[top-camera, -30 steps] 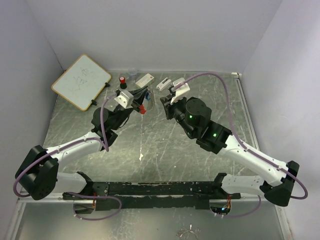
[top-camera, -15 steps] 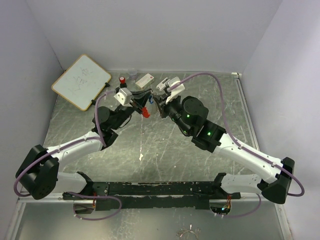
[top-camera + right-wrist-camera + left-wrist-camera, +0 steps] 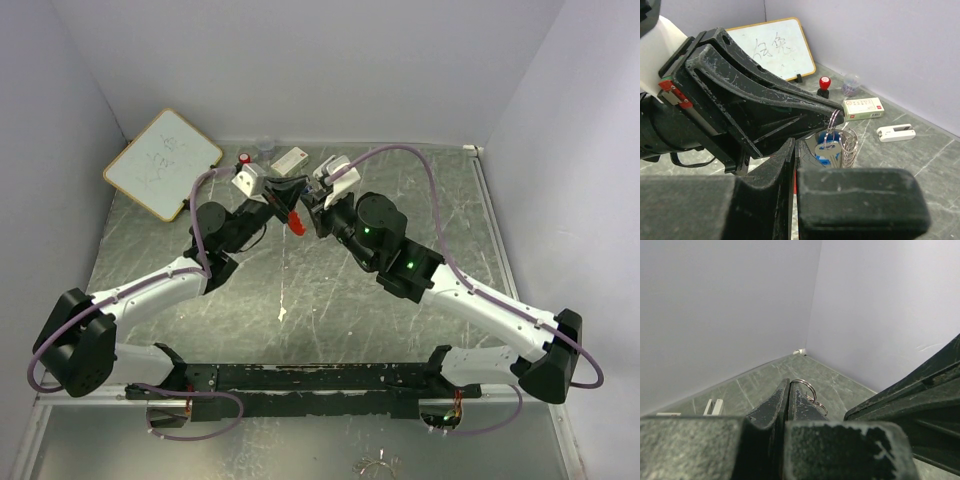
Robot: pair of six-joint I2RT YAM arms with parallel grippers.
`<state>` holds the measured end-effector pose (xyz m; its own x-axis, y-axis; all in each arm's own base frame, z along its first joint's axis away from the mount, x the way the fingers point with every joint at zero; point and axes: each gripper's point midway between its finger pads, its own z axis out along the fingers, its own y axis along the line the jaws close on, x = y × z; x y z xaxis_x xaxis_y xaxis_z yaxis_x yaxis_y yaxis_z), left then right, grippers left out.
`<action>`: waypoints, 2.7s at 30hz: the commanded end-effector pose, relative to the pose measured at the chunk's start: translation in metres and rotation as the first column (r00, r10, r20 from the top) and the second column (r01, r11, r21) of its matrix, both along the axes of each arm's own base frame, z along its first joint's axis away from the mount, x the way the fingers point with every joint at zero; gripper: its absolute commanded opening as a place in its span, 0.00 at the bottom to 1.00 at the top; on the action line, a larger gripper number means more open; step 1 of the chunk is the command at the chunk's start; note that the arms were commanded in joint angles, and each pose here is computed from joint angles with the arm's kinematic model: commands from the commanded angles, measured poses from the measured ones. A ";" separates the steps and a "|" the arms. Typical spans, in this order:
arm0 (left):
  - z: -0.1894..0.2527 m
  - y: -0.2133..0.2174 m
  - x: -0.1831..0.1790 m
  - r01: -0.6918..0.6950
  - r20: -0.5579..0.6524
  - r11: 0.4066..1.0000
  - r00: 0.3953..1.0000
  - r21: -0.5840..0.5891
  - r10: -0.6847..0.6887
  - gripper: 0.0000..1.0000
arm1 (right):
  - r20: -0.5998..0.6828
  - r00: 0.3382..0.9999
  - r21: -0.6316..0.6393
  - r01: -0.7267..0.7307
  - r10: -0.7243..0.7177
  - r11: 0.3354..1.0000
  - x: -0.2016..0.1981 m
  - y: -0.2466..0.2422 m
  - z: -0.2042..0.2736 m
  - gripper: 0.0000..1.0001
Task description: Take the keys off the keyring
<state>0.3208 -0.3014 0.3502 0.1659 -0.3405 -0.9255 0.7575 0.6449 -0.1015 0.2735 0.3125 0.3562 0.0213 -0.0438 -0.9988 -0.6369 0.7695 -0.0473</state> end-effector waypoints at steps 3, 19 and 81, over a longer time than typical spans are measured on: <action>0.024 0.006 0.001 -0.018 -0.012 0.999 1.000 -0.043 0.017 0.07 | 0.016 0.999 -0.009 0.035 -0.035 0.999 0.001 -0.009 0.000 0.04; 0.015 -0.010 0.016 0.014 -0.231 0.999 0.973 -0.030 -0.020 0.07 | 0.043 0.976 -0.083 0.214 -0.212 0.973 0.004 -0.061 -0.015 0.03; 0.001 -0.060 0.004 0.303 -0.389 0.942 0.858 -0.141 -0.335 0.07 | 0.113 0.956 -0.122 0.282 -0.269 0.952 0.019 -0.062 -0.037 0.05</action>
